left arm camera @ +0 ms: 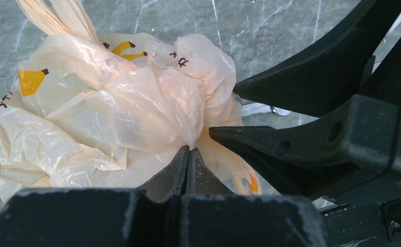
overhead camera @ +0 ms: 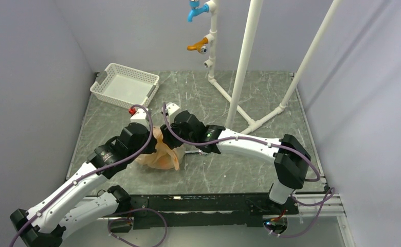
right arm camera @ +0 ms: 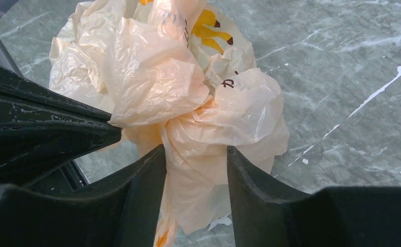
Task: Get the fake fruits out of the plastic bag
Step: Untie the plastic bag at the center of the board.
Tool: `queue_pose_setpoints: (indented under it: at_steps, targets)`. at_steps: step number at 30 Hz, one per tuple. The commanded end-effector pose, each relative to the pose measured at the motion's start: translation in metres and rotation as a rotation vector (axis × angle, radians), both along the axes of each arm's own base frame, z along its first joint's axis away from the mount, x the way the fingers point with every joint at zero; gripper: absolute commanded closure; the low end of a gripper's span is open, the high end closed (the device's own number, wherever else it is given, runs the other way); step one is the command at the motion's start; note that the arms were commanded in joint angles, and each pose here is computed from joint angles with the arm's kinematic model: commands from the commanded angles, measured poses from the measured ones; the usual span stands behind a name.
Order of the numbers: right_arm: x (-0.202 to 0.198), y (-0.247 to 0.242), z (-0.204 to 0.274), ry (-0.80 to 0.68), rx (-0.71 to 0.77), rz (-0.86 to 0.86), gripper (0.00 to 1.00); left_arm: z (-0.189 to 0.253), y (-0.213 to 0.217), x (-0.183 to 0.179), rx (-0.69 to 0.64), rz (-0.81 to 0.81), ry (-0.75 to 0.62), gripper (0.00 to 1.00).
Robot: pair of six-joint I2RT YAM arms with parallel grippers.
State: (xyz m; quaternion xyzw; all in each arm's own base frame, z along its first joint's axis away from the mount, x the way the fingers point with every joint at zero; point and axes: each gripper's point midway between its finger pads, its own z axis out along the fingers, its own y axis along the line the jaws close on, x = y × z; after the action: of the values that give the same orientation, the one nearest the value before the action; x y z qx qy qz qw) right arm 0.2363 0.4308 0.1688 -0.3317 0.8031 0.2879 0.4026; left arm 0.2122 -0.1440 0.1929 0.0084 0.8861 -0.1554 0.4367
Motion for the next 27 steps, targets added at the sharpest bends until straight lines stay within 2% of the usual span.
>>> queue_pose_setpoints:
  at_steps: [1,5,8,12,20,27]
  targets:
    - [0.007,0.001,0.031,-0.053,0.086,-0.031,0.54,0.000,0.008,0.000,-0.004,0.051,0.000,1.00]
    - [0.009,-0.004,0.033,-0.067,0.092,-0.050,0.73,-0.002,0.009,0.000,-0.014,0.063,-0.003,1.00]
    - [0.010,-0.007,0.036,-0.072,0.094,-0.068,0.80,-0.002,0.009,-0.001,-0.023,0.069,-0.002,1.00]
    - [0.012,-0.015,0.039,-0.094,0.106,-0.097,0.99,-0.003,0.018,-0.001,0.004,0.107,0.002,1.00]
    - [0.019,-0.038,0.035,-0.129,0.082,-0.179,1.00,-0.008,0.034,-0.002,0.028,0.191,0.003,1.00]
    - [0.015,-0.047,0.035,-0.144,0.072,-0.166,1.00,-0.006,0.033,-0.003,0.020,0.178,0.000,1.00]
